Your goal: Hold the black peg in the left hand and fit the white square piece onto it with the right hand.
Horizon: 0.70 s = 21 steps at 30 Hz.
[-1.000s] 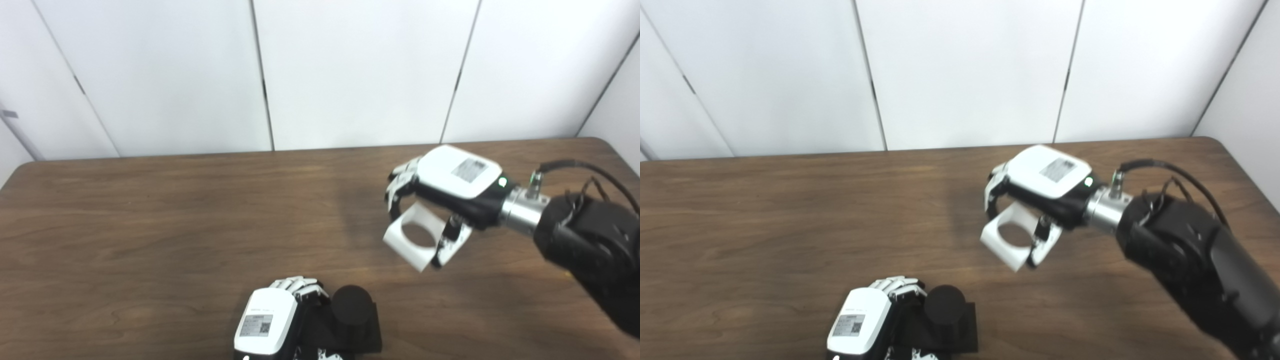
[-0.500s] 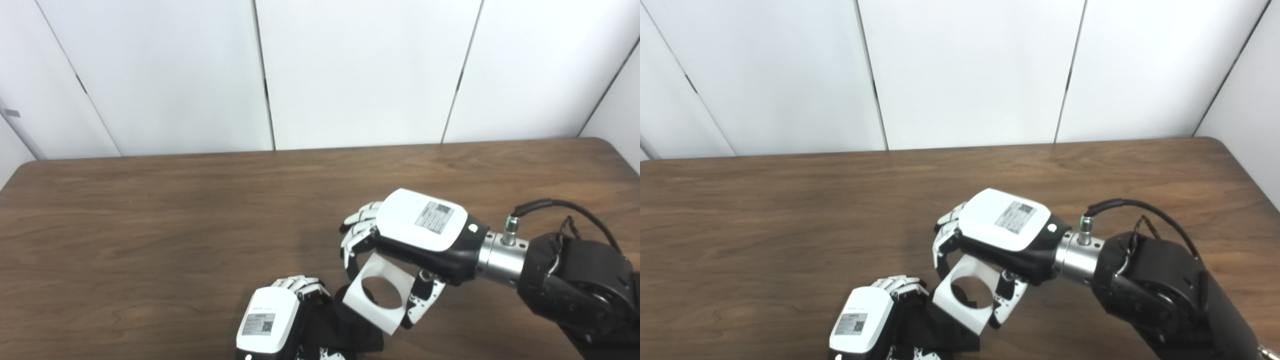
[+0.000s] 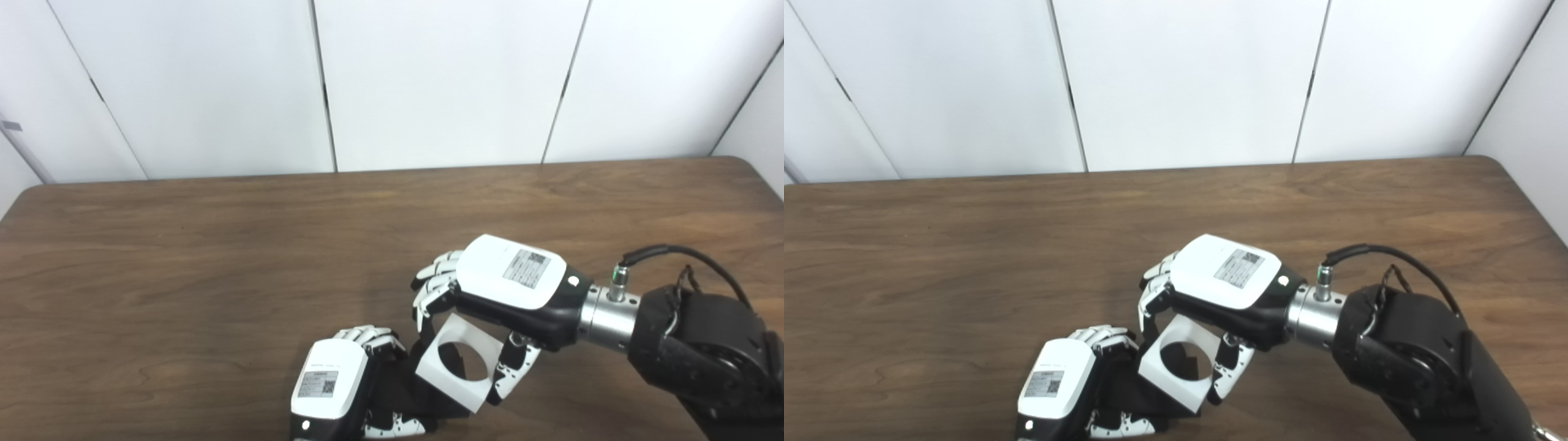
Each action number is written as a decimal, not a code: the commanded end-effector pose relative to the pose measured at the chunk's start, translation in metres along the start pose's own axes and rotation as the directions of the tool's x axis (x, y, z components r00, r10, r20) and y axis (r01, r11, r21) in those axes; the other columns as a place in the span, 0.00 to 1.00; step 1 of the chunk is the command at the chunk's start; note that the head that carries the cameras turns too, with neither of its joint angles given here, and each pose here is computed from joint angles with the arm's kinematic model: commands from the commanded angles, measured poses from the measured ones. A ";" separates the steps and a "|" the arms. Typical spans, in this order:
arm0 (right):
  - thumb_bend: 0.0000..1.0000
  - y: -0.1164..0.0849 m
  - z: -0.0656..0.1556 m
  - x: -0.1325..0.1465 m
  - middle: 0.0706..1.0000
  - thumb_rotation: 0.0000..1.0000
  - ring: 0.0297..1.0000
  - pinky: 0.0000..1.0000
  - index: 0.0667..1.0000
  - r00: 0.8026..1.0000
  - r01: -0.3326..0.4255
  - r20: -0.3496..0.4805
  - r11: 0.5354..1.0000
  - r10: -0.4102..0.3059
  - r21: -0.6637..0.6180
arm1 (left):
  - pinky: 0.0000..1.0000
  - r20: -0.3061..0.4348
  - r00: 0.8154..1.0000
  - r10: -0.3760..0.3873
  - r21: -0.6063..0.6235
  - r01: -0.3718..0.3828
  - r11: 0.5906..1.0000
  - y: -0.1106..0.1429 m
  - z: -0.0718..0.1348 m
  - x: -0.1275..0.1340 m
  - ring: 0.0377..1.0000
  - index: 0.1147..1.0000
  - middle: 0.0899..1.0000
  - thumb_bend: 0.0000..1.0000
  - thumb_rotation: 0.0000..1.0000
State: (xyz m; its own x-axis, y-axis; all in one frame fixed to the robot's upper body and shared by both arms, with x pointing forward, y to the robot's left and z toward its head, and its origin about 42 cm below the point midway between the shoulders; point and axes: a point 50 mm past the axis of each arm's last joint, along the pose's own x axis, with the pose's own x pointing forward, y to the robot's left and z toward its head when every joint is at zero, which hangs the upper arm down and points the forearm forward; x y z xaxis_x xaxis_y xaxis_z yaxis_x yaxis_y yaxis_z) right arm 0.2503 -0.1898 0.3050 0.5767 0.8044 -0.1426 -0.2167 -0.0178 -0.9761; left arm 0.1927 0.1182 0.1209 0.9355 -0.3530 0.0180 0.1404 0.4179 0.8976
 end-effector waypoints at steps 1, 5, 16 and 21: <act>0.52 -0.008 0.000 0.002 0.69 0.13 0.83 0.84 0.45 0.999 0.046 0.006 0.998 -0.046 -0.035 | 0.75 -0.023 0.992 -0.126 -0.022 0.126 0.992 -0.019 0.004 -0.005 0.78 0.42 0.73 0.51 0.05; 0.52 -0.008 0.000 0.006 0.70 0.13 0.84 0.85 0.45 0.999 0.053 0.006 0.998 -0.053 -0.041 | 0.75 -0.018 0.992 -0.125 -0.018 0.124 0.992 -0.019 0.006 -0.005 0.78 0.42 0.72 0.51 0.06; 0.52 -0.002 0.002 0.016 0.70 0.13 0.85 0.86 0.45 0.998 0.059 0.021 0.997 -0.058 -0.047 | 0.75 -0.020 0.992 -0.127 -0.025 0.126 0.992 -0.018 0.010 -0.004 0.78 0.42 0.73 0.51 0.06; 0.52 0.001 0.003 0.020 0.70 0.13 0.86 0.87 0.45 0.998 0.053 0.019 0.998 -0.052 -0.043 | 0.75 -0.017 0.992 -0.123 -0.016 0.123 0.992 -0.017 0.010 -0.004 0.78 0.42 0.72 0.51 0.05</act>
State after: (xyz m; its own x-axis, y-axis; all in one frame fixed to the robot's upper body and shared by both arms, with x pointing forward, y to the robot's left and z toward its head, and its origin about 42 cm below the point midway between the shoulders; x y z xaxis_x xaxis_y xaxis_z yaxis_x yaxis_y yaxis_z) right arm 0.2582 -0.1747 0.2958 0.5836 0.8024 -0.1246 -0.2001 -0.0067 -0.9798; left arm 0.1920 0.1154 0.1226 0.9382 -0.3460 0.0085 0.1435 0.4111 0.9002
